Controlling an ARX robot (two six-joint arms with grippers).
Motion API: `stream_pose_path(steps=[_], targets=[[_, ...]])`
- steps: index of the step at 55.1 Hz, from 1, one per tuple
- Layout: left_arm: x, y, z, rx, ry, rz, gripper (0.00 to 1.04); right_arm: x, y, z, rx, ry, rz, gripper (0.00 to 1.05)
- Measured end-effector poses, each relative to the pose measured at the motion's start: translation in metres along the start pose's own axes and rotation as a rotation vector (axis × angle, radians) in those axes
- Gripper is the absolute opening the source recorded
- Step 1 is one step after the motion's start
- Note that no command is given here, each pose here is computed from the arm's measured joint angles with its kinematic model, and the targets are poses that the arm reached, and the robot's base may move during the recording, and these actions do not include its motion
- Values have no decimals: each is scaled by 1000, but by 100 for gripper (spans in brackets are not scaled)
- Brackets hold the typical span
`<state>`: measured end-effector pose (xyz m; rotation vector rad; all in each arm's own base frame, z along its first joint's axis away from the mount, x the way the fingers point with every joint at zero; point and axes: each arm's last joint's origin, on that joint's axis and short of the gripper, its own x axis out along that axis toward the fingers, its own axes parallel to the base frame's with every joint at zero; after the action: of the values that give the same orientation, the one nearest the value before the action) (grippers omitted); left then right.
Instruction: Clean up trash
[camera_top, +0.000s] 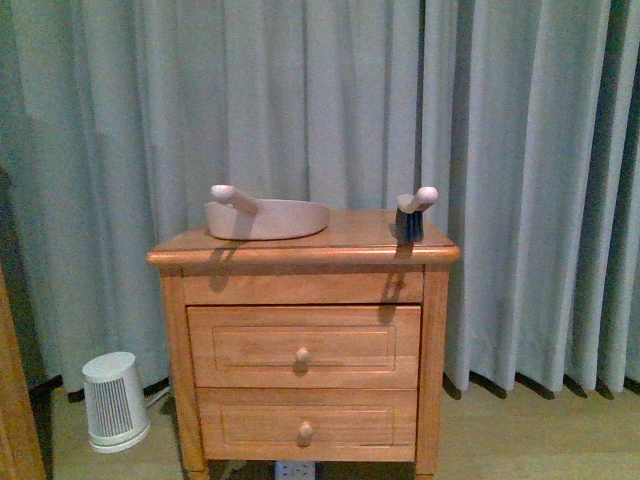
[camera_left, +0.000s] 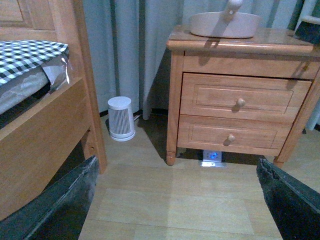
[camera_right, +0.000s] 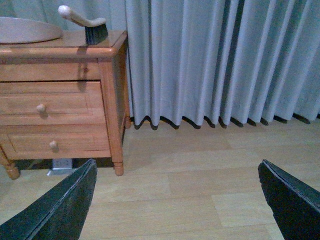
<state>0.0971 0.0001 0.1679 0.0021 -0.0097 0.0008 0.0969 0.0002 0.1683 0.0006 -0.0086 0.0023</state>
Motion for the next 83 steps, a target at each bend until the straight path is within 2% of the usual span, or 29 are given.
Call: stream_pose_path(steps=[83], targets=[[0,0,0,0,0,0,97,0,0,0,0,0,0,97]])
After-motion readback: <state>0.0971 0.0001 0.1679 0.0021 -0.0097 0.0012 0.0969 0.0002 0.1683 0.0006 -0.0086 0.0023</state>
